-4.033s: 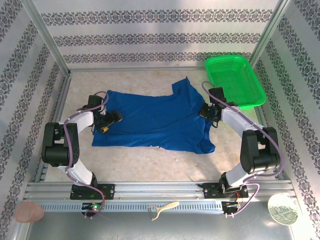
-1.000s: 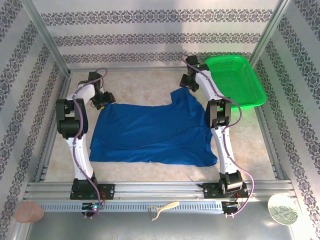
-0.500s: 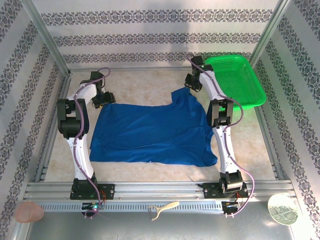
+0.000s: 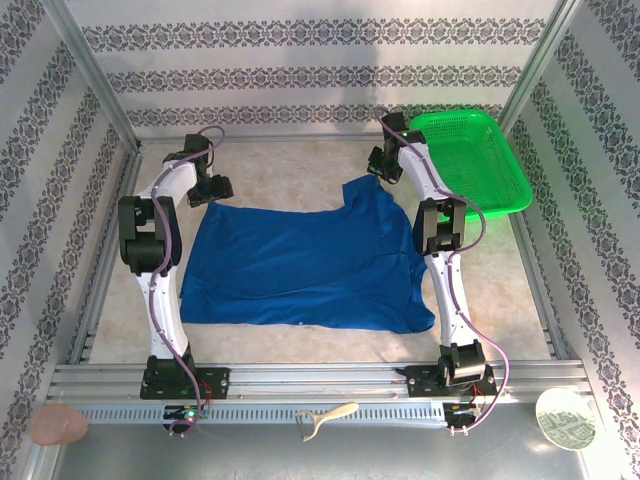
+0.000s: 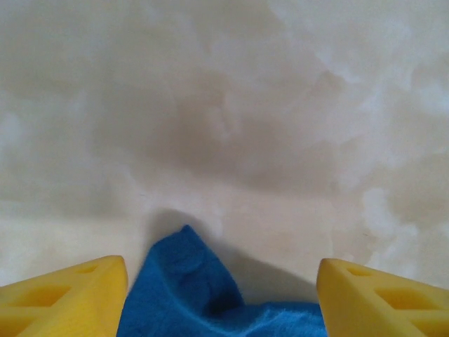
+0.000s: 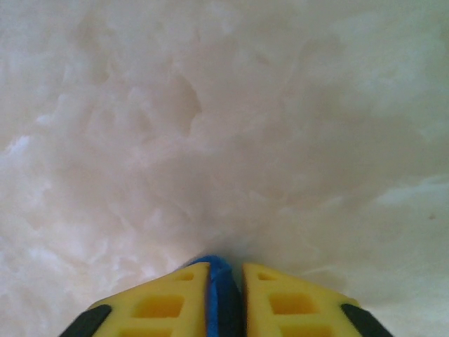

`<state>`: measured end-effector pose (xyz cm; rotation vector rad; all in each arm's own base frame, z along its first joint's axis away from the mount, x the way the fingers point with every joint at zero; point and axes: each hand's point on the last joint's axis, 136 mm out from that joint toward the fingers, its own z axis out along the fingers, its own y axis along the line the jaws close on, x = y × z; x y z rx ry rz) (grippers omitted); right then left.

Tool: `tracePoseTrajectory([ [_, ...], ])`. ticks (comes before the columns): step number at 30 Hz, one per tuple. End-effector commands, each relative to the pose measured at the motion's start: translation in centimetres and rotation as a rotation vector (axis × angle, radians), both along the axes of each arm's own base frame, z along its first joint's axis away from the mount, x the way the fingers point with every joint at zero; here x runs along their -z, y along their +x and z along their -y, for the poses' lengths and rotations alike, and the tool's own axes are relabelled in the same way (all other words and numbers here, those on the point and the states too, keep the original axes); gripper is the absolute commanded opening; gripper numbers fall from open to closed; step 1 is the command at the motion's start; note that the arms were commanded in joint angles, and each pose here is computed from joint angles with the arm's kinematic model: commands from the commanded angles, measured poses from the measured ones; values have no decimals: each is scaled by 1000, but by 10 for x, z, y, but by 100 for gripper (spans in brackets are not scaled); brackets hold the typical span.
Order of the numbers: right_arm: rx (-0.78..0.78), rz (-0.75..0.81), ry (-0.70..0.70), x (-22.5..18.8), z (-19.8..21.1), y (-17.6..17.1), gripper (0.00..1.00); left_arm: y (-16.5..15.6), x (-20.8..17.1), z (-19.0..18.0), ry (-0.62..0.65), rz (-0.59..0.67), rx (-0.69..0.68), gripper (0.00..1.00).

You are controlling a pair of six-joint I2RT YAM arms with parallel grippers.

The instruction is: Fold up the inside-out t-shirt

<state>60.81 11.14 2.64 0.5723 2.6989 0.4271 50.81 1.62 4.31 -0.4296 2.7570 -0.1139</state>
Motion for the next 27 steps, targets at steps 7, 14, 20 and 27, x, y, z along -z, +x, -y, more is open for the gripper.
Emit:
tracePoseTrajectory([
  [7,15,5,50,-6,6,3,0,-15,28,6,5,-100,33,57],
  [14,-21,93,134,-49,-7,12,0,-6,17,10,-19,-65,36,0],
  [20,-71,242,214,-136,-20,11,0,5,-34,7,-22,28,16,0],
  [27,-118,331,193,-200,-25,-32,0,-20,-66,-9,-33,90,-56,0],
])
